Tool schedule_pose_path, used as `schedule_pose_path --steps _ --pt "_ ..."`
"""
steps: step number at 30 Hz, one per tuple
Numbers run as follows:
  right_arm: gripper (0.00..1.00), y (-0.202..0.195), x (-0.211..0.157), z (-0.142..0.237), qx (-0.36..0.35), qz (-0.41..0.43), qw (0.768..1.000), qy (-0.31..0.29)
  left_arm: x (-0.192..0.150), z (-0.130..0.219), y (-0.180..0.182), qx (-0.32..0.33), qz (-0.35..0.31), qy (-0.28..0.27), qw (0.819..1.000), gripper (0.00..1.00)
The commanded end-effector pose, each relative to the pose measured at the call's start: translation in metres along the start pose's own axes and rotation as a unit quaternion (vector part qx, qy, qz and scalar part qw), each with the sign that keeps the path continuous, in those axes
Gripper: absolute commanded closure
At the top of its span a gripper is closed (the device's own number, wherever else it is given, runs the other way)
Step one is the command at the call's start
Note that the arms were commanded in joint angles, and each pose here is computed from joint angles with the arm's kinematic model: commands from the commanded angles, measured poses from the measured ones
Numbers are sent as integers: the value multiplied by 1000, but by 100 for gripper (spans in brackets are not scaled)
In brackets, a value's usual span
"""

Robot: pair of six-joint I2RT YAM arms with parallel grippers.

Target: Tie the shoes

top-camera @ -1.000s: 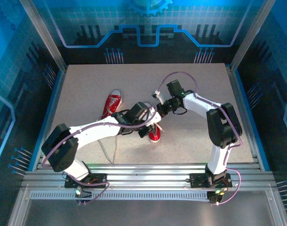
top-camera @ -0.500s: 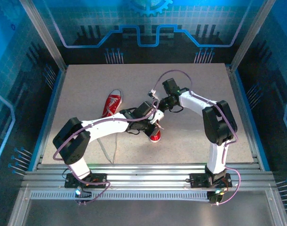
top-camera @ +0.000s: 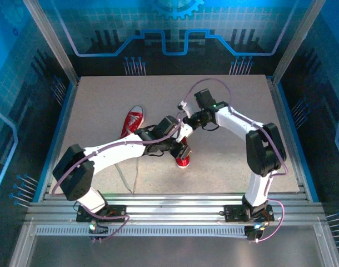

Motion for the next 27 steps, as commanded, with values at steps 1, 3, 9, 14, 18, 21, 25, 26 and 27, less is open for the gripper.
schedule_pose_path --steps 1,3,9,14,18,21,25,26,27 --pt "59 3 3 31 -38 -33 999 -19 5 23 4 18 -9 -34 999 56" --pt "59 6 -4 43 -56 -53 997 -24 9 35 9 27 -4 -60 998 56" --pt "58 27 -37 61 -73 -107 991 -35 16 63 43 38 85 -122 988 60" --pt "57 52 -72 51 -56 -144 988 -27 21 62 85 -5 266 -69 962 59" --pt "56 67 -95 35 -39 -169 985 -18 24 36 95 -42 311 -29 949 56" --pt "55 71 -103 24 -31 -176 984 -11 24 18 99 -60 330 -21 942 53" --pt "55 71 -102 14 -23 -176 984 -2 28 -1 99 -100 351 -18 931 54" --pt "55 71 -101 13 -21 -176 984 -1 29 -5 100 -108 355 -17 928 54" --pt "55 70 -101 11 -20 -176 984 0 30 -7 100 -112 359 -19 926 54"
Point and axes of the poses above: each hand's point on the last joint's axis, 136 mm out from that joint toward the fingers, its own z axis back along the fingers, its own y axis along the line the jaws close on, x = y × z, the point moved 7 cm from there along z, back along the fingers, and after that the axes turned 12 degrees about z, right-handed, at the moved point
